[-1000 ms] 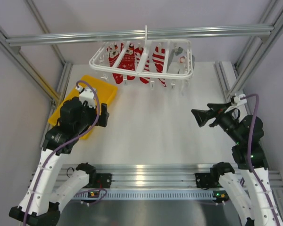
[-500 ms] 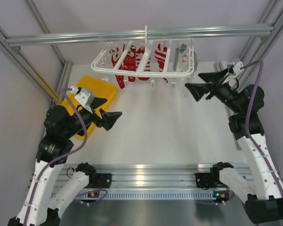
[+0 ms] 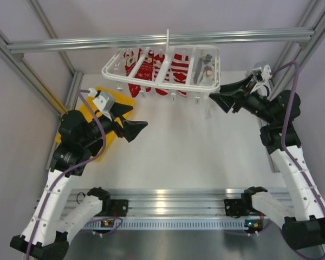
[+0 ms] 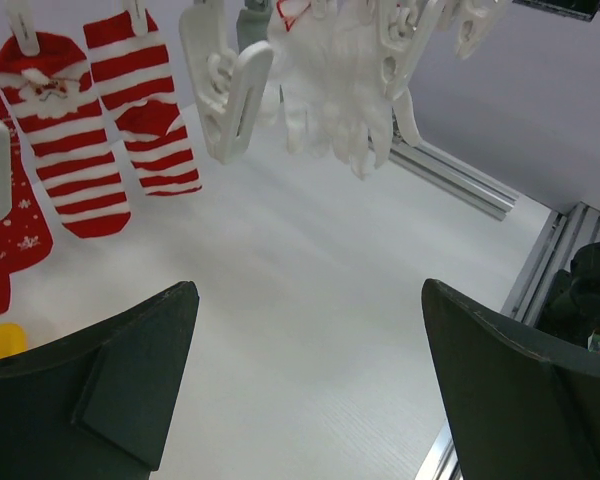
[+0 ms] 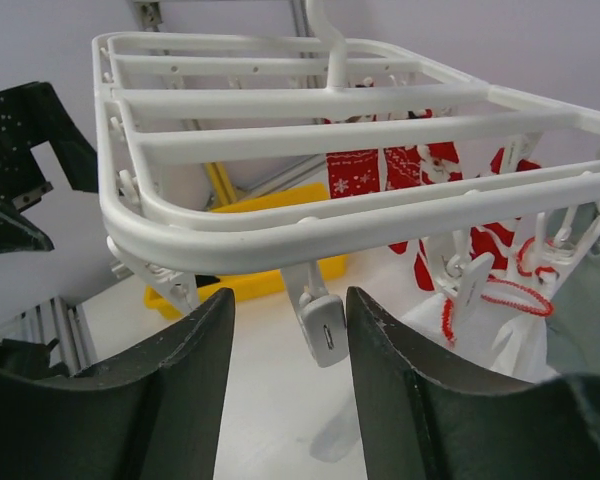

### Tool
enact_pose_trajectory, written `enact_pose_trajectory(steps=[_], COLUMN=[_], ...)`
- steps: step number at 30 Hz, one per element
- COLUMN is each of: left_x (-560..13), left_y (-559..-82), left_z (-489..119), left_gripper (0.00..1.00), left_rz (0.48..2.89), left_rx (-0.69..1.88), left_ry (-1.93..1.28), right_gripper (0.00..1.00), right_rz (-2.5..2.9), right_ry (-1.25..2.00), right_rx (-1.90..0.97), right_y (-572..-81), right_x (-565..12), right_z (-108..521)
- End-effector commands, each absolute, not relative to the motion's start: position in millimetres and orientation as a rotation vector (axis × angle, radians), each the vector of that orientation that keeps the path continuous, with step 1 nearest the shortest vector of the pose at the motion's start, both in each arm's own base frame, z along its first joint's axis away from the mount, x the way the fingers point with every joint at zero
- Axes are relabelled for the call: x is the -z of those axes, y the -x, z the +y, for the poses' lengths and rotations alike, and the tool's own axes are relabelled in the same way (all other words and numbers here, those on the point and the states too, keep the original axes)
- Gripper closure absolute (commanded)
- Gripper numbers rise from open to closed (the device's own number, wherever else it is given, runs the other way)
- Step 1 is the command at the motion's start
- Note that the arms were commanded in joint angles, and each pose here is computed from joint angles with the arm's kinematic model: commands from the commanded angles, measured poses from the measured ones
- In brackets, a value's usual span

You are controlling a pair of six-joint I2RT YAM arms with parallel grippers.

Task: Clip the socks to the hanger
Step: Open the clamp at the hanger.

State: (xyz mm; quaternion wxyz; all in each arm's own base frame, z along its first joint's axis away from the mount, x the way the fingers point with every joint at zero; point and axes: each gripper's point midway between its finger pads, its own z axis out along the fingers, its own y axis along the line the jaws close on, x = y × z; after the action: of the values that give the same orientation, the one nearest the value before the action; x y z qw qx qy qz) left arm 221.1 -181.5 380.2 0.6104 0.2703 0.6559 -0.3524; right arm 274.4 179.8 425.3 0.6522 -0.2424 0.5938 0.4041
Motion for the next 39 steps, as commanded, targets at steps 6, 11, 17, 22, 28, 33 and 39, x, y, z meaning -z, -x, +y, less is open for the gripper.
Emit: enact_pose_trajectory(steps=[6,11,17,22,28,33,39], left_x=[-414.7,-416.5,-418.4,-423.7,-442.9,-447.7,-453.0], left_y=[-218.3,-215.3,-205.4,-193.2,-182.5,-184.4,-191.9], left_z=[-208.9,-226.1,-263.8,-303.6,-340.1,-363.9,-370.5], left_gripper=[0.02,0.02,0.02,0.03,0.1,0.19,0.28], left_rz=[1.294,1.216,1.102,0.957,0.84,0.79,0.672], left_rx=[0.831,0.813,0.756,0.605,0.567,0.484,0.311], left_ry=[-0.754,-0.818,-0.913,-0.933,-0.883,-0.843,-0.831], right_gripper=[0.66,0.85,0.98,1.0,1.0,1.0,1.0], right_rz=[1.276,1.316,1.342,1.374,1.405,1.415,1.471], right_ry=[0.599,0.529,0.468,0.417,0.398,0.376,0.312], right_rx=[-0.984,-1.048,-1.102,-1.15,-1.171,-1.188,-1.204], right_y=[-254.2,-254.0,-247.0,-242.2,-234.8,-231.6,-234.1], right_x=[-449.5,-448.4,-445.5,-438.3,-436.1,-444.2,-445.2], right_z=[195.9,198.1,197.5,197.6,196.6,195.7,194.0])
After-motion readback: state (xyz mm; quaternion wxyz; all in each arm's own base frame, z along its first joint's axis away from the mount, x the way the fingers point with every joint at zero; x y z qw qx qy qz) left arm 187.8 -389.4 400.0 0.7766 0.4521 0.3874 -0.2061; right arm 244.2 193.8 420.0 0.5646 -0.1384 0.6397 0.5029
